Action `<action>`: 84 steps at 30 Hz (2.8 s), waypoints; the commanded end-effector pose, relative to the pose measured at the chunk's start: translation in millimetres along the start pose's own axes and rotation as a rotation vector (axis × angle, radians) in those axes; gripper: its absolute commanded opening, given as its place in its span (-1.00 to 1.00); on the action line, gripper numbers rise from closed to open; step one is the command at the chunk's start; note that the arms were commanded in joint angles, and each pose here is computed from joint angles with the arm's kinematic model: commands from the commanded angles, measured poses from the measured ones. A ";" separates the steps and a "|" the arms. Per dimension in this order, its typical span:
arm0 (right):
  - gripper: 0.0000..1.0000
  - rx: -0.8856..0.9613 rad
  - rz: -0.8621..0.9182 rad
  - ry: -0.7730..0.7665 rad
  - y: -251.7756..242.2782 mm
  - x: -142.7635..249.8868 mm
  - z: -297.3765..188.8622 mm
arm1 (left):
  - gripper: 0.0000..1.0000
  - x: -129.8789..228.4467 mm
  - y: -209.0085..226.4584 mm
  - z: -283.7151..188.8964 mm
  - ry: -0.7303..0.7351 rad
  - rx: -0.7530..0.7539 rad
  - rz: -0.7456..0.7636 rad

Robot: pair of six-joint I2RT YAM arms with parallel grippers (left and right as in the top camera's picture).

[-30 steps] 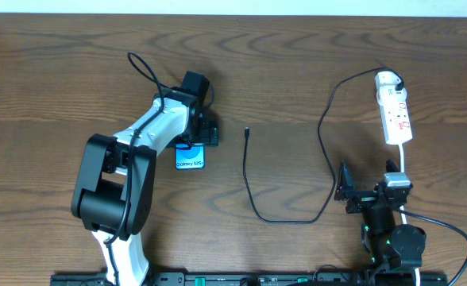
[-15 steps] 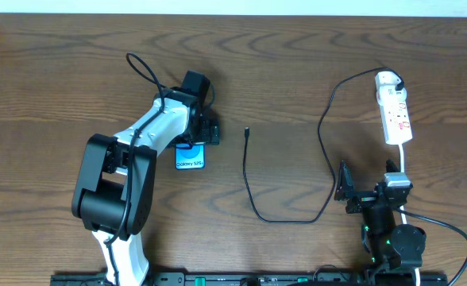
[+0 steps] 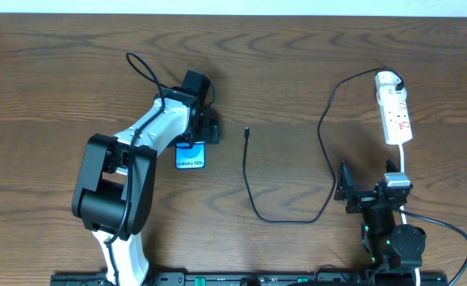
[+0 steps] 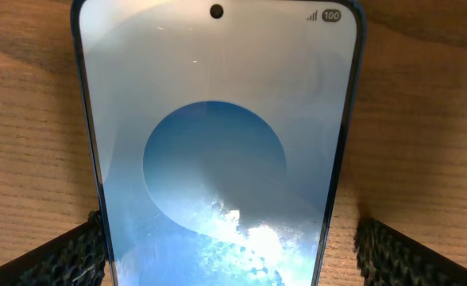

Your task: Plug charger to phone and switch on socket

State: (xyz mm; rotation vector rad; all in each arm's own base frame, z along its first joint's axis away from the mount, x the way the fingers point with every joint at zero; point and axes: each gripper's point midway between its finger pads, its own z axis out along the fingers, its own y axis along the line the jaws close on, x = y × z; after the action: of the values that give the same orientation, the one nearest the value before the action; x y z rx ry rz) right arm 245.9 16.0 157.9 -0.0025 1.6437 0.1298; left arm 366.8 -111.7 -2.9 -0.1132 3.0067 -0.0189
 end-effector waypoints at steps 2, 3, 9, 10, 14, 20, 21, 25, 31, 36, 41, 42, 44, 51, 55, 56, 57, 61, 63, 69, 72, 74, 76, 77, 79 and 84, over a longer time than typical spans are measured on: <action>0.99 0.007 -0.005 -0.001 -1.4 0.4 -0.3 | 0.97 8.5 12.5 17.4 0.030 -0.077 0.016; 0.99 0.007 -0.005 -0.001 -1.4 0.4 -0.3 | 0.98 8.5 12.4 17.4 0.030 -0.076 0.016; 0.99 0.007 -0.005 -0.001 -1.4 0.4 -0.3 | 0.76 8.4 12.4 17.4 0.030 -0.076 0.016; 0.98 0.007 -0.005 -0.001 -1.4 0.4 -0.3 | 0.74 8.4 12.4 17.4 0.030 -0.076 0.016; 0.98 0.007 -0.005 -0.001 -1.4 0.4 -0.3 | 0.67 8.4 12.4 17.4 0.030 -0.076 0.016; 0.99 0.007 -0.005 -0.001 -1.4 0.4 -0.3 | 0.50 8.4 12.3 17.4 0.030 -0.076 0.015; 0.98 0.007 -0.005 -0.001 -1.4 0.4 -0.3 | 0.39 8.2 12.2 17.2 0.029 -0.076 0.015; 0.99 0.007 -0.005 -0.001 -1.4 0.4 -0.3 | 0.37 8.2 12.2 17.2 0.029 -0.076 0.015; 0.99 0.007 -0.005 -0.001 -1.4 0.4 -0.3 | 0.36 7.4 11.9 16.7 0.027 -0.075 0.015; 0.98 0.007 -0.005 -0.001 -1.4 0.4 -0.3 | 0.37 2.9 10.2 10.9 0.025 -0.074 0.015; 0.99 0.007 -0.005 -0.001 -1.4 0.4 -0.3 | 0.36 -1.5 8.7 1.7 0.029 -0.075 0.014; 0.99 0.007 -0.005 -0.001 -1.4 0.4 -0.3 | 0.37 -2.4 8.4 -0.2 0.029 -0.075 0.015; 0.99 0.007 -0.005 -0.001 -1.4 0.4 -0.3 | 0.36 -4.1 7.8 -4.2 0.031 -0.075 0.012; 0.99 0.007 -0.005 -0.001 -1.4 0.4 -0.3 | 0.37 -13.7 2.9 -24.7 0.001 -0.053 0.009; 0.99 0.007 -0.005 -0.001 -1.4 0.4 -0.3 | 0.36 -16.9 -5.5 -41.4 -0.028 0.003 0.007; 0.99 0.007 -0.005 -0.001 -1.4 0.4 -0.3 | 0.37 -17.5 -7.2 -45.0 -0.034 0.015 0.003; 0.99 0.007 -0.005 -0.001 -1.4 0.4 -0.3 | 0.36 -18.2 -8.7 -49.0 -0.041 0.026 -0.002; 0.99 0.007 -0.005 -0.001 -1.4 0.4 -0.3 | 0.36 -18.7 -22.2 -65.5 -0.054 0.119 -0.003; 0.98 0.007 -0.005 -0.001 -1.4 0.4 -0.3 | 0.36 -18.8 -27.0 -73.2 -0.057 0.160 -0.026; 0.98 0.007 -0.005 -0.001 -1.4 0.4 -0.3 | 0.36 -20.8 -35.5 -94.2 -0.064 0.261 -0.117; 0.99 0.007 -0.005 -0.001 -1.4 0.4 -0.3 | 0.37 -20.0 -43.4 -102.4 -0.047 0.327 -0.171; 0.99 0.007 -0.005 -0.001 -1.4 0.4 -0.3 | 0.36 -19.2 -50.2 -106.2 -0.029 0.373 -0.211; 0.99 0.007 -0.005 -0.001 -1.4 0.4 -0.3 | 0.37 -18.6 -57.6 -109.3 -0.011 0.417 -0.239; 0.99 0.007 -0.005 -0.001 -1.4 0.4 -0.3 | 0.36 -18.5 -61.6 -111.2 -0.001 0.442 -0.255; 0.99 0.007 -0.005 -0.001 -1.4 0.4 -0.3 | 0.37 -17.6 -70.1 -115.4 0.022 0.493 -0.279; 0.99 0.007 -0.005 -0.001 -1.4 0.4 -0.3 | 0.37 -16.0 -89.0 -127.3 0.070 0.616 -0.292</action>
State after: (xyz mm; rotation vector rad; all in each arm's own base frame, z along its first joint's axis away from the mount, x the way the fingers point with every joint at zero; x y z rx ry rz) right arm 245.9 16.0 157.9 -0.0025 1.6437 0.1298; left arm 371.2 -178.7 94.8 -0.4623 2.9154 -0.7506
